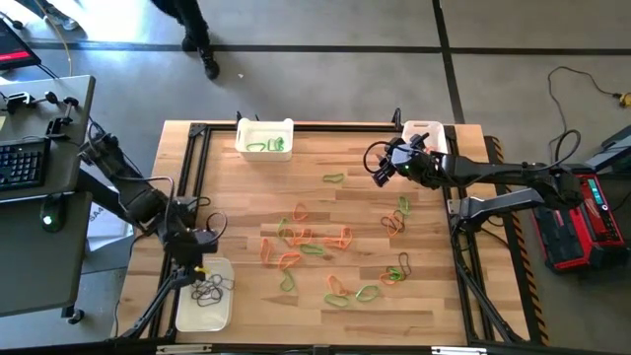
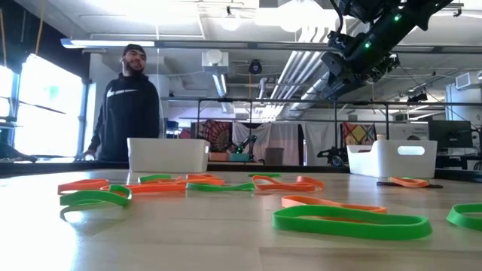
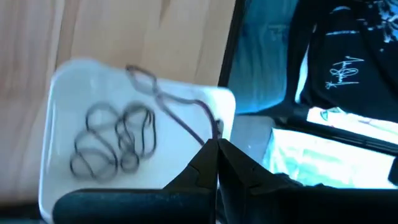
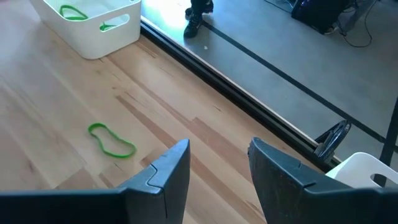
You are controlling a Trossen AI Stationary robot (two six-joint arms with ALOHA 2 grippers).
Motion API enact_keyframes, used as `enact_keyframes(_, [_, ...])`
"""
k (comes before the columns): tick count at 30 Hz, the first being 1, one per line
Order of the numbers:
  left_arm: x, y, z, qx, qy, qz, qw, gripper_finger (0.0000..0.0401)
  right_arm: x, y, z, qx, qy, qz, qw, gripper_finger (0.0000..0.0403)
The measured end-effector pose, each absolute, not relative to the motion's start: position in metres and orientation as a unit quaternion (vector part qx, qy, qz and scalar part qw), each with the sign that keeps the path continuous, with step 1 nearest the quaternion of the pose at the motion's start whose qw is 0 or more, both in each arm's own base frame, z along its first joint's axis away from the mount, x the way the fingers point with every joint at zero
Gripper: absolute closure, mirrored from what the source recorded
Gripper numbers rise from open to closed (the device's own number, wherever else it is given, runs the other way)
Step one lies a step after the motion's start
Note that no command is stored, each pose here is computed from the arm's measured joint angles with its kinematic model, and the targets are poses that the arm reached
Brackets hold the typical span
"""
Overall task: Sort rubber bands into baskets
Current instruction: Put the purple rubber band into the bottom left white bin
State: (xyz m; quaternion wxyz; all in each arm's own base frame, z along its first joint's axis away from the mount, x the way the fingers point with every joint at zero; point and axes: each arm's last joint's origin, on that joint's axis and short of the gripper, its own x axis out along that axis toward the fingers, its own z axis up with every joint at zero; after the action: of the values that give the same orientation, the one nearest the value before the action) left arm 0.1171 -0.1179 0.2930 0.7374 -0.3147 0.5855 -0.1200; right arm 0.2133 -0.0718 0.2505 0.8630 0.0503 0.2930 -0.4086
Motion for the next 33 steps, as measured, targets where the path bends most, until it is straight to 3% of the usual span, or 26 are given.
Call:
enact_keyframes(11, [0.098,-0.125,0.295,-0.395,0.641,-0.07,0.654,0.0401,0.213,-0.072,0.251,0.05,0.292,-0.408,0.863,0.0249])
enact_keyframes(16, [0.102,-0.129,0.292,-0.397,0.645,-0.06,0.65,0.0401,0.215,-0.071,0.252,0.051,0.285,-0.406,0.867,0.0249])
enact_keyframes(26, [0.131,-0.149,0.263,-0.295,0.667,-0.064,0.681,0.0401,0.217,-0.063,0.252,0.043,0.287,-0.386,0.876,0.0249])
enact_keyframes(33, [0.145,-0.159,0.241,-0.27,0.71,-0.038,0.65,0.04,0.217,-0.062,0.252,0.042,0.288,-0.385,0.876,0.0249])
